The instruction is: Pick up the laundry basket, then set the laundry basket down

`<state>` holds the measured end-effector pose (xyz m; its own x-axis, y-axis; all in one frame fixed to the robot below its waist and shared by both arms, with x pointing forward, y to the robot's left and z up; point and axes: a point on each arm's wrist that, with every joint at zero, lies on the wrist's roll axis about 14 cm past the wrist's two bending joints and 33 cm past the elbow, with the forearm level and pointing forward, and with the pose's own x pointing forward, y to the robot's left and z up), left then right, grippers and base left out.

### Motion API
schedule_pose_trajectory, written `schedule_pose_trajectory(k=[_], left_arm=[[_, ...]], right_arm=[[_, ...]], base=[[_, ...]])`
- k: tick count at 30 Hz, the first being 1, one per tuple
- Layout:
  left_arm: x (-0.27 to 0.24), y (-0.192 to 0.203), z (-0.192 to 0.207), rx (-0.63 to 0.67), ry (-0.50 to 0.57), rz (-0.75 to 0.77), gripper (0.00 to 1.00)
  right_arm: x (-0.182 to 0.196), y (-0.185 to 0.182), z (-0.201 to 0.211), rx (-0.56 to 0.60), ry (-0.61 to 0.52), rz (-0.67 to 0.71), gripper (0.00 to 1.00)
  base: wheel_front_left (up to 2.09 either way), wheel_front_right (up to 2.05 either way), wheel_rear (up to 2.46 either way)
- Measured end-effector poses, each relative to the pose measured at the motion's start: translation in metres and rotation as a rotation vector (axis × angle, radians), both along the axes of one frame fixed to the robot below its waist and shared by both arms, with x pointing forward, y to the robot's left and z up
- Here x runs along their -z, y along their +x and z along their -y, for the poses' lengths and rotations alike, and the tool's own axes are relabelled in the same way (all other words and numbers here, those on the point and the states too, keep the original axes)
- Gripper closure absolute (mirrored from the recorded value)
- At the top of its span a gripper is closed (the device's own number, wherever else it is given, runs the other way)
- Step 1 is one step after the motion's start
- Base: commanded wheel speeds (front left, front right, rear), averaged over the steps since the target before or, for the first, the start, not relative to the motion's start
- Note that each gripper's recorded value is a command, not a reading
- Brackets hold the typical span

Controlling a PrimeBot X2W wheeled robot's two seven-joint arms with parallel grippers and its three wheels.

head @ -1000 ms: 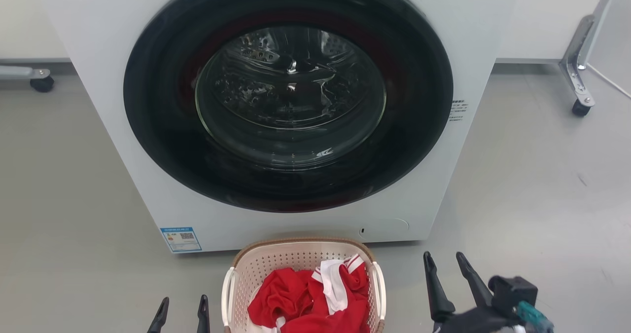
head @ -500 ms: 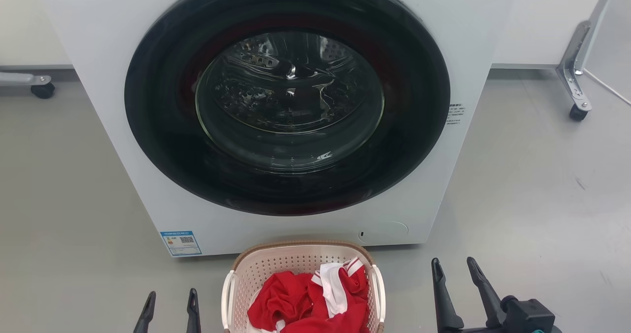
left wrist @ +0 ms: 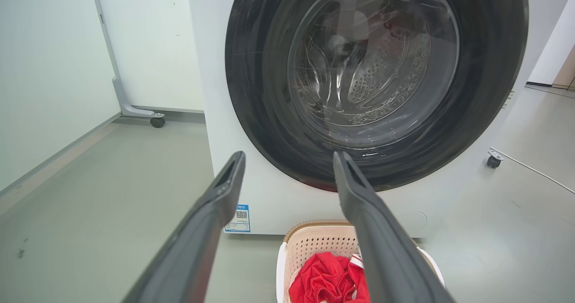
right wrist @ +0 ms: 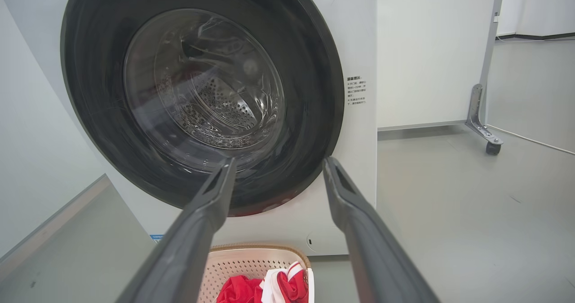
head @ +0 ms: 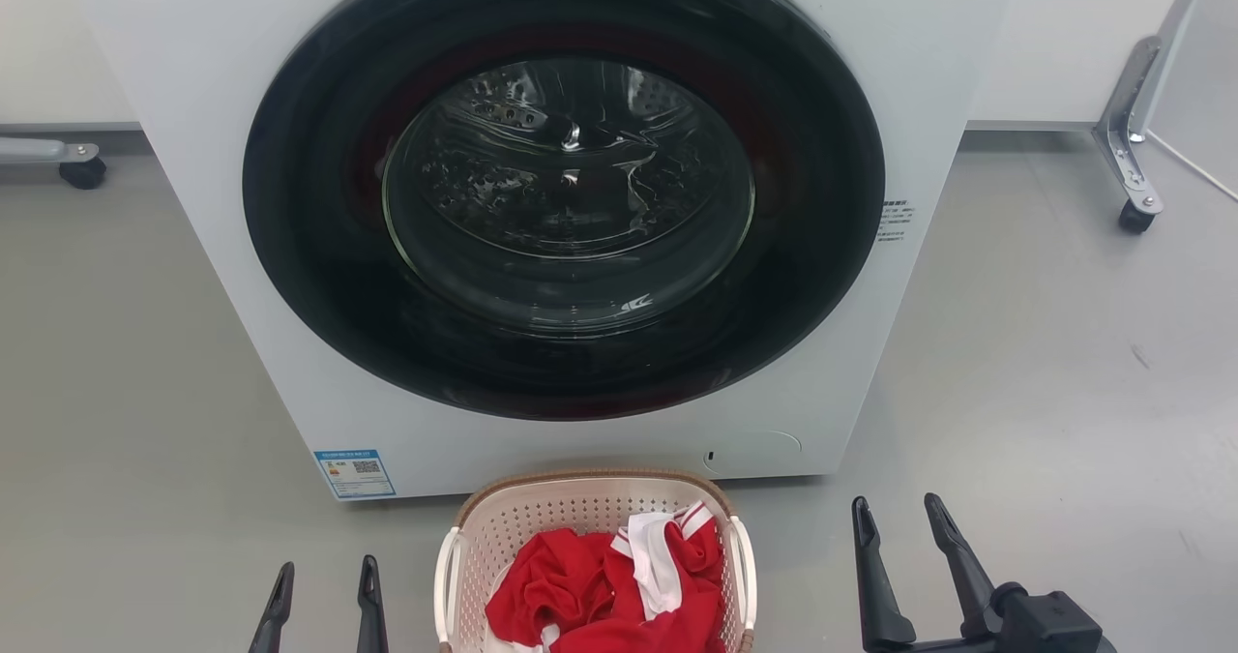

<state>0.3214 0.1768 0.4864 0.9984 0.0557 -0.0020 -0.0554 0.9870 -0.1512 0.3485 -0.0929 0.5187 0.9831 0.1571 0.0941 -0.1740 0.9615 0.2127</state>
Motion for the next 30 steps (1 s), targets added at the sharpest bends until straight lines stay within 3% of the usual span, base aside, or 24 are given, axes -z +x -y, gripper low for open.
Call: schedule_pose_trajectory(k=[14,15,22,30], left_arm=[[-0.001,0.001,-0.001,-0.001,0.029,0.005,0.0],[0.002,0.001,0.0,0.001,0.028,-0.007,1.0],[0.02,-0.004,0.001,-0.001,0.02,-0.065,1.0],[0.028,-0.004,-0.003,-0.017,-0.068,-0.105,1.0]], right_arm=[[0.0,-0.002,0.003,0.014,-0.014,0.004,0.0],[0.004,-0.002,0.002,0.012,-0.019,-0.008,1.0],[0.031,-0.012,0.004,0.015,-0.035,-0.091,1.0],[0.036,-0.008,0.016,0.042,0.048,-0.14,1.0]], base=[[0.0,0.0,0.0],[0.0,0.0,0.0],[0.0,0.0,0.0],[0.0,0.0,0.0]])
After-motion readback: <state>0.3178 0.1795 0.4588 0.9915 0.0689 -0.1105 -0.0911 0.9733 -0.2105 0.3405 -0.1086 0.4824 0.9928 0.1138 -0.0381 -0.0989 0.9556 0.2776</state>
